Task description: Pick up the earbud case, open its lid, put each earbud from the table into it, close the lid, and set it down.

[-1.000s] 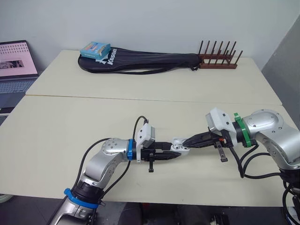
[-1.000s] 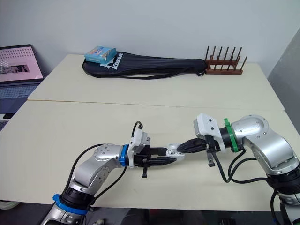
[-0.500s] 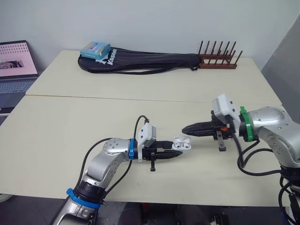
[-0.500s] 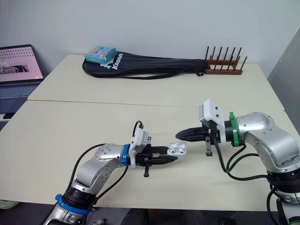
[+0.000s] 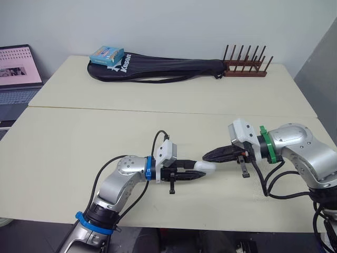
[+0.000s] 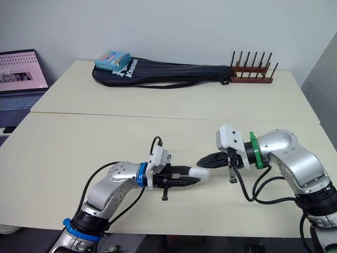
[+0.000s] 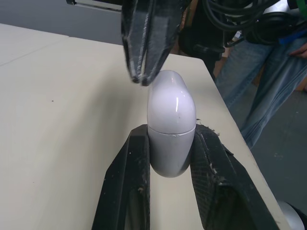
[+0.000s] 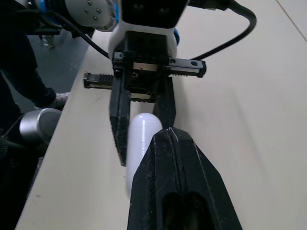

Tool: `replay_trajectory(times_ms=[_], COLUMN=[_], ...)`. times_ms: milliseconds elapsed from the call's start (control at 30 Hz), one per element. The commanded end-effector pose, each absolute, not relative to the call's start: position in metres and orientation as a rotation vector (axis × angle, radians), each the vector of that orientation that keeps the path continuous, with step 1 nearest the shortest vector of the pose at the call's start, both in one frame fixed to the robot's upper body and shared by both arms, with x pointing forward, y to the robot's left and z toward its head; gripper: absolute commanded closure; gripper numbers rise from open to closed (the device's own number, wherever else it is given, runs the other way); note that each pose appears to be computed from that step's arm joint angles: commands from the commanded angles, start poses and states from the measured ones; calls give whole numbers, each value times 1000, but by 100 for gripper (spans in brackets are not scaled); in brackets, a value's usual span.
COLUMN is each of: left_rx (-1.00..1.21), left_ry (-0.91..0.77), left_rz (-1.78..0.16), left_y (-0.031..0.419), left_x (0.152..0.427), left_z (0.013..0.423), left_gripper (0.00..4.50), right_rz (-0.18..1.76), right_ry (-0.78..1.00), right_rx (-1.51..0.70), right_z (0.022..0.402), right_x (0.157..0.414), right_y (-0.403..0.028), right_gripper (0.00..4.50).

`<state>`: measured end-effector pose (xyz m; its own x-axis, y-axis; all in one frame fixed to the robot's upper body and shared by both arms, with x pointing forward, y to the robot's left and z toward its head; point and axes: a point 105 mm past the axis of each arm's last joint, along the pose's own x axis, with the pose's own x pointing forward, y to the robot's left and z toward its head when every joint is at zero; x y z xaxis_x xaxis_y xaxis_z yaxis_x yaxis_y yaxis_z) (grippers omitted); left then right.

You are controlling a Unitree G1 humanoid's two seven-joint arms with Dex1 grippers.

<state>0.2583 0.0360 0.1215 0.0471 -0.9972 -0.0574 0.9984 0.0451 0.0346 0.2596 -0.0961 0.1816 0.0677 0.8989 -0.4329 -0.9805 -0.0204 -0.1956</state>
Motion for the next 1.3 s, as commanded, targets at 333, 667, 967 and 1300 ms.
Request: replay_trajectory(times_ms=[333, 667, 967, 1300], left_rx=[-125, -292, -177, 236], left_ry=[157, 520, 677, 450], left_rz=[-1420, -1286, -1180, -1097], left_y=[38, 38, 71, 158], left_x=[278, 312, 320, 291], left_z=[126, 95, 66, 101], left_gripper=[373, 373, 156, 0], right_rz=[1358, 1136, 1156, 1210], right_ry=[133, 132, 171, 166], right_rx=[-502, -598, -612, -714], right_z=[193, 172, 164, 180], right_x=[266, 268, 258, 263], right_y=[-110, -134, -136, -147], right_gripper=[450, 450, 450, 168])
